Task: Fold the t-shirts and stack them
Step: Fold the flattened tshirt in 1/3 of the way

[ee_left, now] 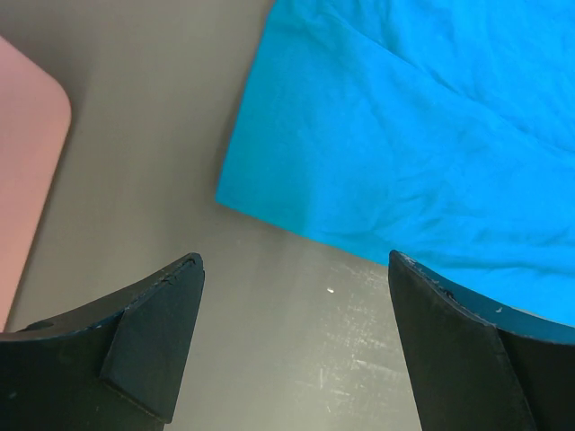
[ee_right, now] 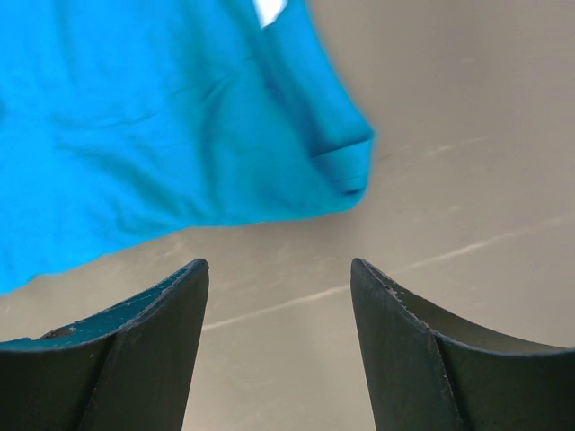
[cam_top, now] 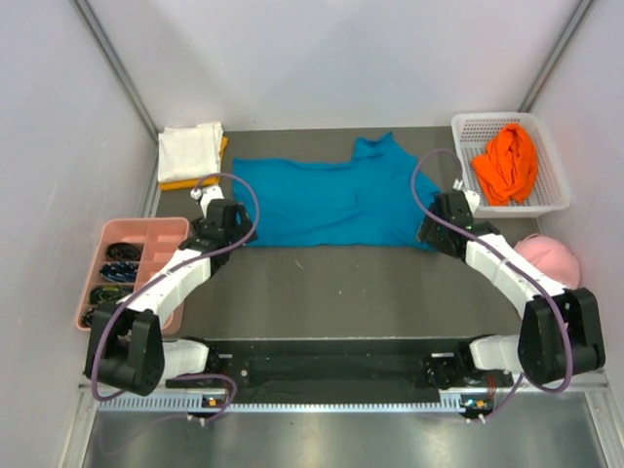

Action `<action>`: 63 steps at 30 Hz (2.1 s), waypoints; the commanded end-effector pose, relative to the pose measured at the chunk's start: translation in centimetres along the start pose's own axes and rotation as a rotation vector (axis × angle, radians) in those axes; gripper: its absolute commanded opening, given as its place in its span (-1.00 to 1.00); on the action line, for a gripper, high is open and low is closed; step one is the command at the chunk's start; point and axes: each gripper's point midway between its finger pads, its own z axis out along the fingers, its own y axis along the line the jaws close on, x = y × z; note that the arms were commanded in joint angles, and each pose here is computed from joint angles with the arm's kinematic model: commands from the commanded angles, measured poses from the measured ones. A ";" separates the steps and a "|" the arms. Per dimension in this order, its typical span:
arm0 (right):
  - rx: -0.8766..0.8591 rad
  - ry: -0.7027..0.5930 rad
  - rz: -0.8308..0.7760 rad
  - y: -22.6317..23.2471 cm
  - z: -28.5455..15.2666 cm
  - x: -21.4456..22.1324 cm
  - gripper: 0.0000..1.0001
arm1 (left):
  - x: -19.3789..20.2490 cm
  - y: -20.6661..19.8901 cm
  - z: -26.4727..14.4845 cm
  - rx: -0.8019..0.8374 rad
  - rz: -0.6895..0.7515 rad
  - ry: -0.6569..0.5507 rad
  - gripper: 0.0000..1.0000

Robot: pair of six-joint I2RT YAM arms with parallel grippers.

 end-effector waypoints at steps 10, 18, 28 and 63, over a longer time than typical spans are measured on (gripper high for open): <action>0.066 0.027 0.097 -3.1 3.4 0.0 0.23 | -1.0 -0.3 -0.2 0.031 -0.022 -0.020 0.75; 0.040 0.050 0.097 -2.1 4.9 0.1 0.18 | -1.1 0.4 -0.2 0.012 -0.021 -0.025 0.75; 0.066 0.032 0.104 -1.9 6.1 -1.6 0.16 | -1.6 0.3 -0.2 0.018 -0.024 -0.030 0.75; 0.059 0.030 0.120 -2.2 6.1 -1.9 -1.00 | 0.2 3.5 3.3 -0.132 -0.084 0.060 0.11</action>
